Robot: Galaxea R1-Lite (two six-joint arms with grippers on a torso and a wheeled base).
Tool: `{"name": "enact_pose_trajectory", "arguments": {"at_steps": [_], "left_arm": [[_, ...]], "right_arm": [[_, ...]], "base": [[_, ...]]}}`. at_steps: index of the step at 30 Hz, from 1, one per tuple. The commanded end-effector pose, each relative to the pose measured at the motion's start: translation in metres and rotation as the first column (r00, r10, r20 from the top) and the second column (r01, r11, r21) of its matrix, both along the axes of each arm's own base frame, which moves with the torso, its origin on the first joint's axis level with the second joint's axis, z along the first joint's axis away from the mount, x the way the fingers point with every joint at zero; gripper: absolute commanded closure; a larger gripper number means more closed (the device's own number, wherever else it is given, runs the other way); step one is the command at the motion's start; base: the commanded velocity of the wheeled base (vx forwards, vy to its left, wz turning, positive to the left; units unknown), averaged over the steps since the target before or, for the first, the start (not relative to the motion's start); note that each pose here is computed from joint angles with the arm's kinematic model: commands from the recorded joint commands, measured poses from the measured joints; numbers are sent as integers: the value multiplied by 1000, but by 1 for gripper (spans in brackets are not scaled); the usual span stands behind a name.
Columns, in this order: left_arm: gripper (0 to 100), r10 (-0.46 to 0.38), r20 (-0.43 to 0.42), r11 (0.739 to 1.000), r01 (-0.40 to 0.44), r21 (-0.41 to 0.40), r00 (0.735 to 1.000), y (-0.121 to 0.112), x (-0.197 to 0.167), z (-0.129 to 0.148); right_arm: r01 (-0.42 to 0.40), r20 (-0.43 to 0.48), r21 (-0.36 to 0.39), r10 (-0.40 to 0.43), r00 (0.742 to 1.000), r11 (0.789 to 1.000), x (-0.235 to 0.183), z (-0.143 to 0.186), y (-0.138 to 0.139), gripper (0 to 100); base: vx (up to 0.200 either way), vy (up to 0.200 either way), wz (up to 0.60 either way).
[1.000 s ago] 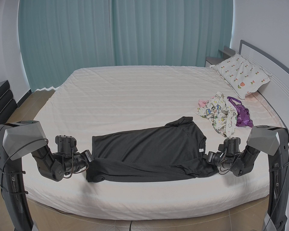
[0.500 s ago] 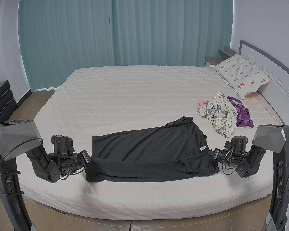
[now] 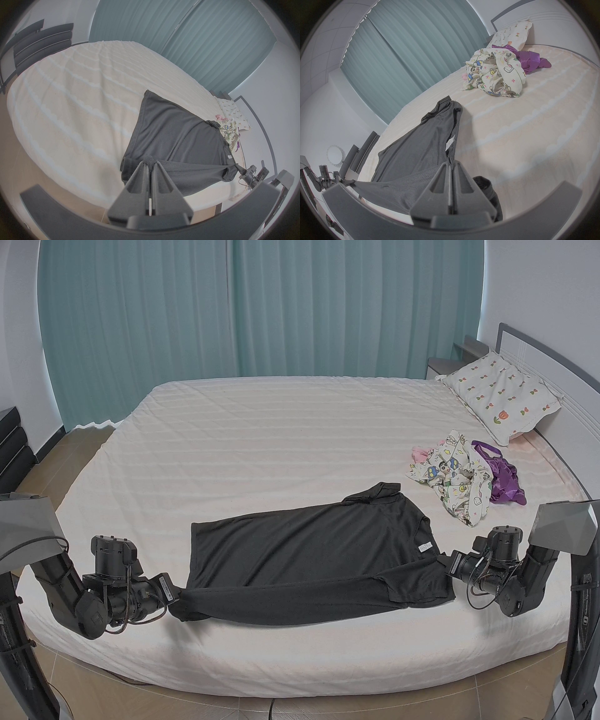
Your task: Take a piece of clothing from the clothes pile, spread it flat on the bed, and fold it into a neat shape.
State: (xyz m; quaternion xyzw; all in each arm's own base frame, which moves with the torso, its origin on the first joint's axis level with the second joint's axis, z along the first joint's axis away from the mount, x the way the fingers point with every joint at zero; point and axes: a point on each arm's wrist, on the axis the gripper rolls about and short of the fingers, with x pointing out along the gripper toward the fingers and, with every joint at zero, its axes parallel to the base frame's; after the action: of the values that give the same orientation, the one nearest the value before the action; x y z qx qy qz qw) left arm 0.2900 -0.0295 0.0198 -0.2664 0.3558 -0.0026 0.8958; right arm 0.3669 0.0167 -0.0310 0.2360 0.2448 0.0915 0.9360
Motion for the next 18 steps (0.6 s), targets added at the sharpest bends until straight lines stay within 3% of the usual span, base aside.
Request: {"name": "enact_pose_trajectory", "arguments": {"at_steps": [1,18], "left_arm": [[100,2,0,1000,-2,2,1000,2,-5,3],[100,46,2,999,-46,12,999,6,70,-52]], "right_arm": [[-5,7,0,5,1000,1000,3,-1,2,100],[-2,-2,0,2,1000,1000,30,-22,2,100]], "base": [[0,0,0],[0,0,0]]}}
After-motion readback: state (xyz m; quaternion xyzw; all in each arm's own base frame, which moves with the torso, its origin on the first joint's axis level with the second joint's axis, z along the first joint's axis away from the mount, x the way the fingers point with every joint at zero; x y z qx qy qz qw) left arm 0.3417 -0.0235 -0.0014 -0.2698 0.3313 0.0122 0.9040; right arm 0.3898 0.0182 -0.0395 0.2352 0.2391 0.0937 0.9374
